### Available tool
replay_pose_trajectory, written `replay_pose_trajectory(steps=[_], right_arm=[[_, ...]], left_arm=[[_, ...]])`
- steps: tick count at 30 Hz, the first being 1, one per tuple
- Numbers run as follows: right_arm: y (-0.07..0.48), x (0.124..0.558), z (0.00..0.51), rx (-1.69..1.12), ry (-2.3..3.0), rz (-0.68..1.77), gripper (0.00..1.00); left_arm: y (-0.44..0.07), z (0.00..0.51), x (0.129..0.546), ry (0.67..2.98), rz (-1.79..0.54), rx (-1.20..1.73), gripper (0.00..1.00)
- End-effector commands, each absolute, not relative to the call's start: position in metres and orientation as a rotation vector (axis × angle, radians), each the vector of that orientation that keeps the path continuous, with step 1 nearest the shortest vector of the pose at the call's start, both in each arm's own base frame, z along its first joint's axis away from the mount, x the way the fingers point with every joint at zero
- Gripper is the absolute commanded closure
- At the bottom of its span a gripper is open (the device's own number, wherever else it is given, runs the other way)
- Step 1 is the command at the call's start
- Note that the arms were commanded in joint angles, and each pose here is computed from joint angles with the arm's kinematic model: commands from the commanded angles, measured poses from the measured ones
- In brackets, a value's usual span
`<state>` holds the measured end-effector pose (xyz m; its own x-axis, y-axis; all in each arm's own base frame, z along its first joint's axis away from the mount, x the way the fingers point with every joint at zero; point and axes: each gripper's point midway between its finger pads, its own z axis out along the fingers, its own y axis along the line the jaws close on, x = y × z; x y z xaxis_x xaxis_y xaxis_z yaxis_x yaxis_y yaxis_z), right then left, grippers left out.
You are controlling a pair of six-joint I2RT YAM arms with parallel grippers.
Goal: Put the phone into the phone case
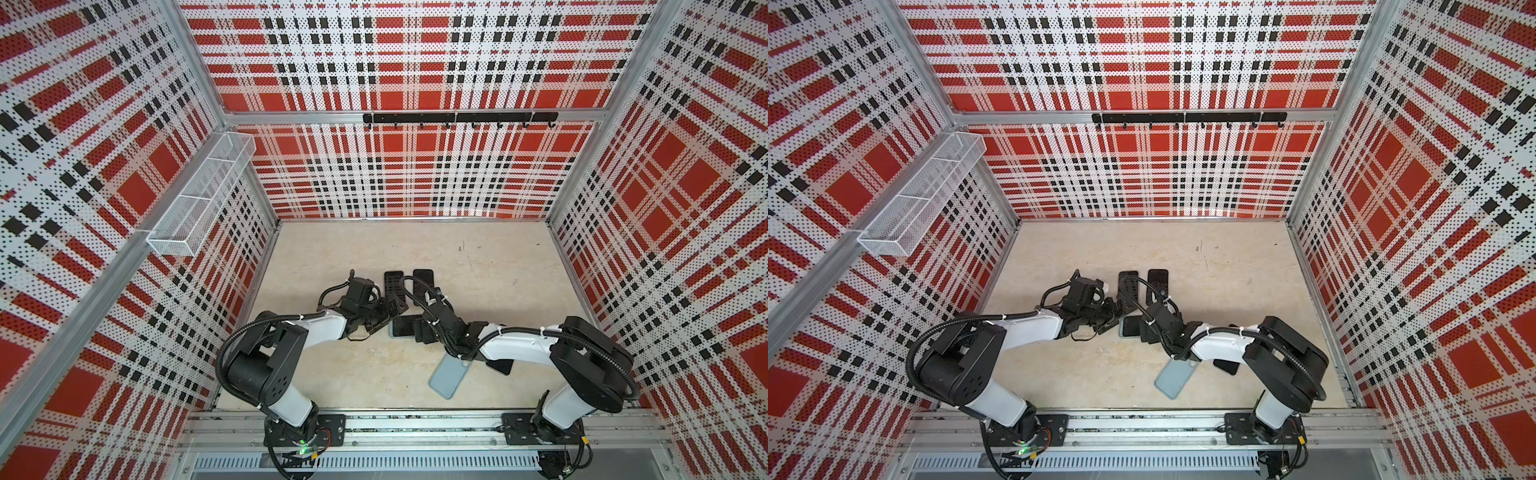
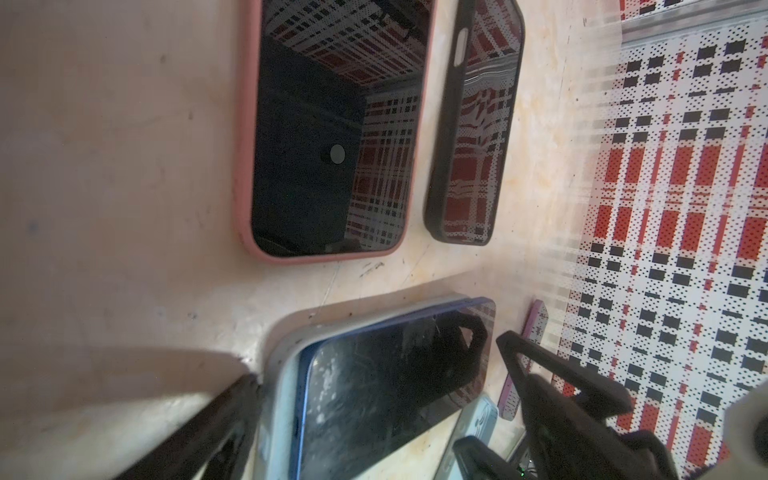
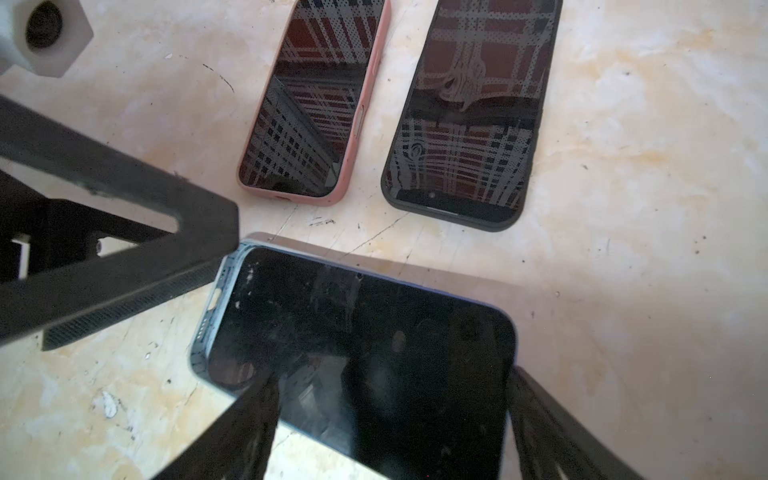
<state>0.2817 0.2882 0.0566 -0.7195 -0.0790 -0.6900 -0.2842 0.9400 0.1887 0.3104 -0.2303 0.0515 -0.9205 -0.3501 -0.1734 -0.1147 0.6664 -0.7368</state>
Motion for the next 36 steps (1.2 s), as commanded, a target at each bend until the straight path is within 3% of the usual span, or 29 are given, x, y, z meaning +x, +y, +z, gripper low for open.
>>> replay_pose_trajectory(steps=[1, 13, 28, 36], right_arm=[[0.292, 0.289, 0.069, -0.240, 2.320, 0.406, 0.15], [0.278, 0.285, 0.060, -0.196, 2.352, 0.387, 0.15], [0.322, 0.280, 0.050, -0.276, 2.370, 0.610, 0.22], [0.308, 0.282, 0.067, -0.193, 2.337, 0.559, 0.18]], left_arm=[[-0.223, 0.047, 0.304, 2.611, -1.089, -0.399, 0.00], [-0.221, 0.045, 0.301, 2.614, -1.080, -0.406, 0.00], [-0.218, 0.041, 0.299, 2.622, -1.061, -0.429, 0.00], [-0.217, 0.042, 0.298, 2.617, -1.061, -0.431, 0.00]])
